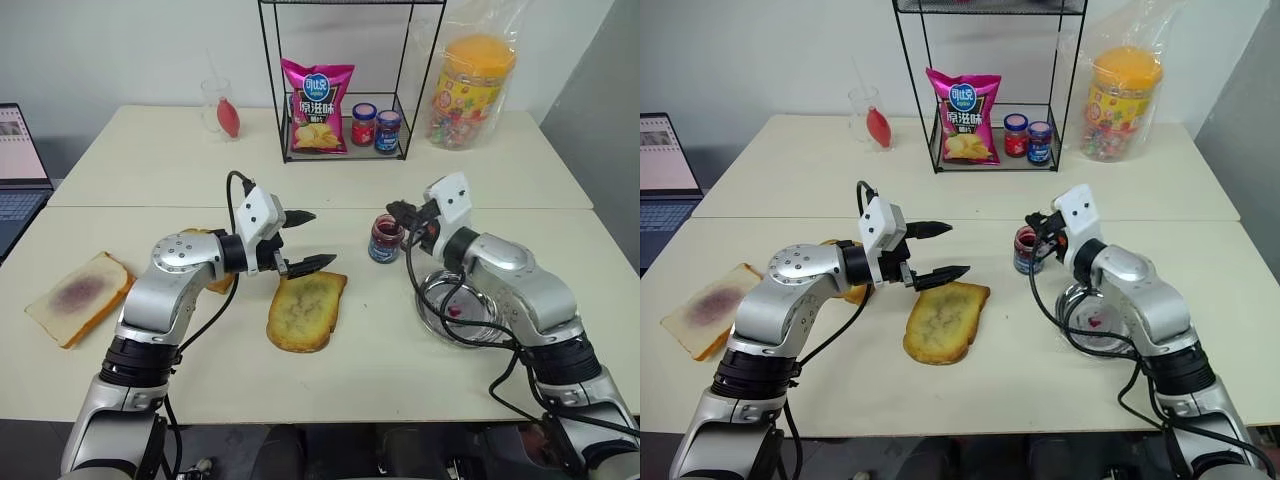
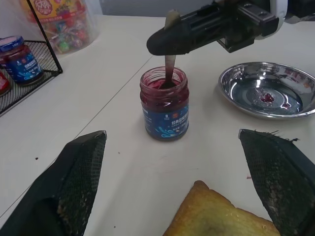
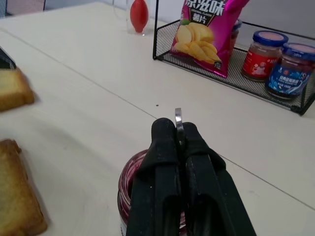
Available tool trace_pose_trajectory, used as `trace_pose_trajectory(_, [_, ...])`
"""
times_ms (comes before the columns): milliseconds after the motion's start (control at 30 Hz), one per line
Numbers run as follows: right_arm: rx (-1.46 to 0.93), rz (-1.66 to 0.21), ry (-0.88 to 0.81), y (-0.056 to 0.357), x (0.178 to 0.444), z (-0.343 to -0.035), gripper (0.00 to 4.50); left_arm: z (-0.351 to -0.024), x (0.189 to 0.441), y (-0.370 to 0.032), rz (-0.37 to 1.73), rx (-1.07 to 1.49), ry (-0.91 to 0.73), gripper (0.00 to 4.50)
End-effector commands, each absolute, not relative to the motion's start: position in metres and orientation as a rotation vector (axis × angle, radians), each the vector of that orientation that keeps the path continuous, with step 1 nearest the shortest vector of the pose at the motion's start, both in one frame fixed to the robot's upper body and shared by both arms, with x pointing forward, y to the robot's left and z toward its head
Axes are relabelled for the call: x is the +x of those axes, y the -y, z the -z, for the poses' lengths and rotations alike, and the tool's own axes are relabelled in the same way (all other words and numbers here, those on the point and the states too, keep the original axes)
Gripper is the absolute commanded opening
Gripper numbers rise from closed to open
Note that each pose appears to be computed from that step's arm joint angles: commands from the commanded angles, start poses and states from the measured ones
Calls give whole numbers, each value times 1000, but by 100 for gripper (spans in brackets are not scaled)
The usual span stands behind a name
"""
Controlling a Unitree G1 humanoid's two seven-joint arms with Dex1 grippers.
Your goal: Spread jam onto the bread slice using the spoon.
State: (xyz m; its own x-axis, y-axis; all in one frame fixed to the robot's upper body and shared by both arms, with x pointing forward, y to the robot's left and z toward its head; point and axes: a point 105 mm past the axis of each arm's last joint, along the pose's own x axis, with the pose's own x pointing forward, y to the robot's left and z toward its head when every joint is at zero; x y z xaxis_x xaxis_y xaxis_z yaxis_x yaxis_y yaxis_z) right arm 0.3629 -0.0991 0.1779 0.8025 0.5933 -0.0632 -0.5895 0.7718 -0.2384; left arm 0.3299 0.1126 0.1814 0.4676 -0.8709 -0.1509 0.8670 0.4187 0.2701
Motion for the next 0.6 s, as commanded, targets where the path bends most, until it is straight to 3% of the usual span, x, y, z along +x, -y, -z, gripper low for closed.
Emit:
trace_pose_trajectory(33, [-255,-640,36,96,362,-179,6,-194,324,-112,1094,347,69,450])
trace_pose_trajectory(600, [317,-541,-82,105,370,-195,6,-195,326,-115,1082,356,71,450])
